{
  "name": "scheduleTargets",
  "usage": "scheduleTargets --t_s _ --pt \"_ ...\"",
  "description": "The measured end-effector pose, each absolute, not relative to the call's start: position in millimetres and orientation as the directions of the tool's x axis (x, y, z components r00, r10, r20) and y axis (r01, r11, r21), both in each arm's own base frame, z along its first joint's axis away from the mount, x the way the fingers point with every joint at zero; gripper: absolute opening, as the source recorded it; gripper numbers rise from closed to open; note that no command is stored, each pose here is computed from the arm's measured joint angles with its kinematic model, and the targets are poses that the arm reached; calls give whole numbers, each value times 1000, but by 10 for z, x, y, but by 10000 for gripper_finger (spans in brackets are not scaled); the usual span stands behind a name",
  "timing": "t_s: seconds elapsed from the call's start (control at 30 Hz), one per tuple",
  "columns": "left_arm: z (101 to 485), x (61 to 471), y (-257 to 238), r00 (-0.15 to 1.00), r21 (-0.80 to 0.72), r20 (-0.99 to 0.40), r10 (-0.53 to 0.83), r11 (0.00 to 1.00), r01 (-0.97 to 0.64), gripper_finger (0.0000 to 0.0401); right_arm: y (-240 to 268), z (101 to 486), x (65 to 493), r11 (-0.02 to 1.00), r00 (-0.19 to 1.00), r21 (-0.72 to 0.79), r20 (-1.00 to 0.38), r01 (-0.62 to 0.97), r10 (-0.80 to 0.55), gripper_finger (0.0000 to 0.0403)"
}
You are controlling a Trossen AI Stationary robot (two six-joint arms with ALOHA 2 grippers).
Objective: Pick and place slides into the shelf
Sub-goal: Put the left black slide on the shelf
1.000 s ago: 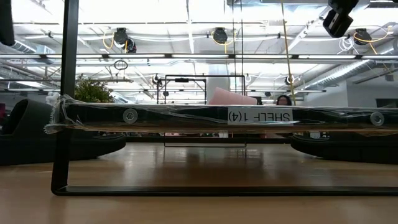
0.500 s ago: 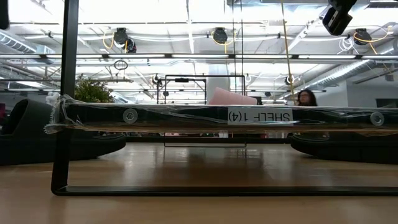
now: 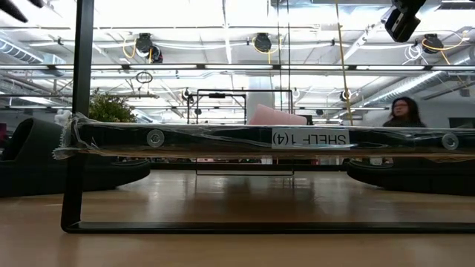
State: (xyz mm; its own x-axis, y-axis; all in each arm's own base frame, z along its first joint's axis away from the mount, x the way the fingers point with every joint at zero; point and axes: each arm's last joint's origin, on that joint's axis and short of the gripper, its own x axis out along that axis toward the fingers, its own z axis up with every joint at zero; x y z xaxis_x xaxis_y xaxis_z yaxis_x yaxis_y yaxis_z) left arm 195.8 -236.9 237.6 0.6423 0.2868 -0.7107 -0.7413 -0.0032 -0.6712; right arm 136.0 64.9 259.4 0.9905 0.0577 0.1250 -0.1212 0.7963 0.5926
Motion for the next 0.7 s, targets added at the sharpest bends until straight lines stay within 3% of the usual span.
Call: scheduleTargets --t_s 0.17,0.43,0.7 --pt "2353 1881 -2280 567 -605 -746 349 -1 -796 63 649 2594 1360 806 990 580 125 -120 58 141" --pt "2231 1906 -2224 543 -592 -744 389 -9 -806 63 648 2594 1360 802 990 585 125 -120 57 141" --pt "1861 1944 -2224 622 -676 -719 310 -100 -730 63 648 2594 1360 803 990 583 125 -120 57 141"
